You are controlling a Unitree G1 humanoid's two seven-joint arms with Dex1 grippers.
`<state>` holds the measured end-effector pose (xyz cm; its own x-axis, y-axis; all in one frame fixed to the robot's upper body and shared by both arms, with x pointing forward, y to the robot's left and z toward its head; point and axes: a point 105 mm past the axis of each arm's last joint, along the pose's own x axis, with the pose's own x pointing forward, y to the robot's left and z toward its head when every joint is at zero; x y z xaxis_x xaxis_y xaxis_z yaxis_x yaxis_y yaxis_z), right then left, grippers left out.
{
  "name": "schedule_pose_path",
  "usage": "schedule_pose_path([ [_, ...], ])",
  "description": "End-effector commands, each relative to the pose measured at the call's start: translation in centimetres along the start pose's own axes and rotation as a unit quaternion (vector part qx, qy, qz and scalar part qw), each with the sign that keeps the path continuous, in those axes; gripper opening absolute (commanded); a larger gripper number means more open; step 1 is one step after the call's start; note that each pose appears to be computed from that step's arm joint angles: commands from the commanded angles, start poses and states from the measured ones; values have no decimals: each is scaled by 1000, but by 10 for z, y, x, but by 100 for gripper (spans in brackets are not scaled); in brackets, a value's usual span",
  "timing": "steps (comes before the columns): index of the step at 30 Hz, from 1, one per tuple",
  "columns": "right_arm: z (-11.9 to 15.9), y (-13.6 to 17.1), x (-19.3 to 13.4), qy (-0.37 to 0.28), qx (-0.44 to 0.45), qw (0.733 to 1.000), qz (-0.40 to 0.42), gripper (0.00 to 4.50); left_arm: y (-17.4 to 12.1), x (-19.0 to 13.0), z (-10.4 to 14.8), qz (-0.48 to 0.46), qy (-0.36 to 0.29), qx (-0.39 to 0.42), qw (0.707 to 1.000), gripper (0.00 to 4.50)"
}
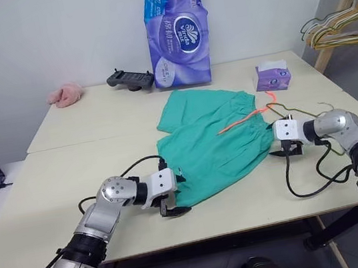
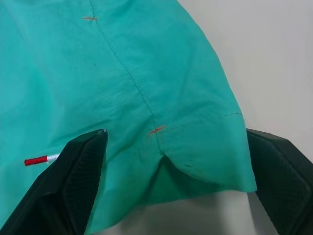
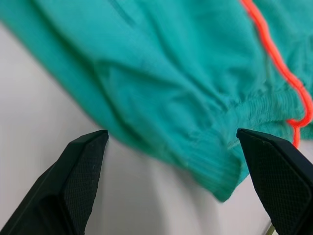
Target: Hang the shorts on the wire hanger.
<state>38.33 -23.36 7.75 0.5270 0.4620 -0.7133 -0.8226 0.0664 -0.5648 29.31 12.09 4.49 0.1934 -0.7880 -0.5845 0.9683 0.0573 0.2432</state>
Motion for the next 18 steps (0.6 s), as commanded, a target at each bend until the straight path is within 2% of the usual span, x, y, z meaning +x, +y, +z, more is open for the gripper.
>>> schedule_pose_path([
  [1,4,-21,-11,10,-31,999,-32,449,5,1,-3,3,18,12,1000,450],
  [9,16,-34,-1,11,-44,997,-63,449,7,4,-1,1,15,12,1000,450],
  [13,15,-28,6,20,-50,997,-53,449,5,4,-6,-13,33,9,999,450],
  [16,11,-24,8,27,-53,997,-46,387,3,3,-9,-27,44,3,999,450],
  [17,11,-24,8,27,-53,997,-46,355,3,2,-10,-28,46,2,999,450],
  [18,11,-24,8,28,-55,997,-46,323,4,2,-10,-27,48,3,998,432],
])
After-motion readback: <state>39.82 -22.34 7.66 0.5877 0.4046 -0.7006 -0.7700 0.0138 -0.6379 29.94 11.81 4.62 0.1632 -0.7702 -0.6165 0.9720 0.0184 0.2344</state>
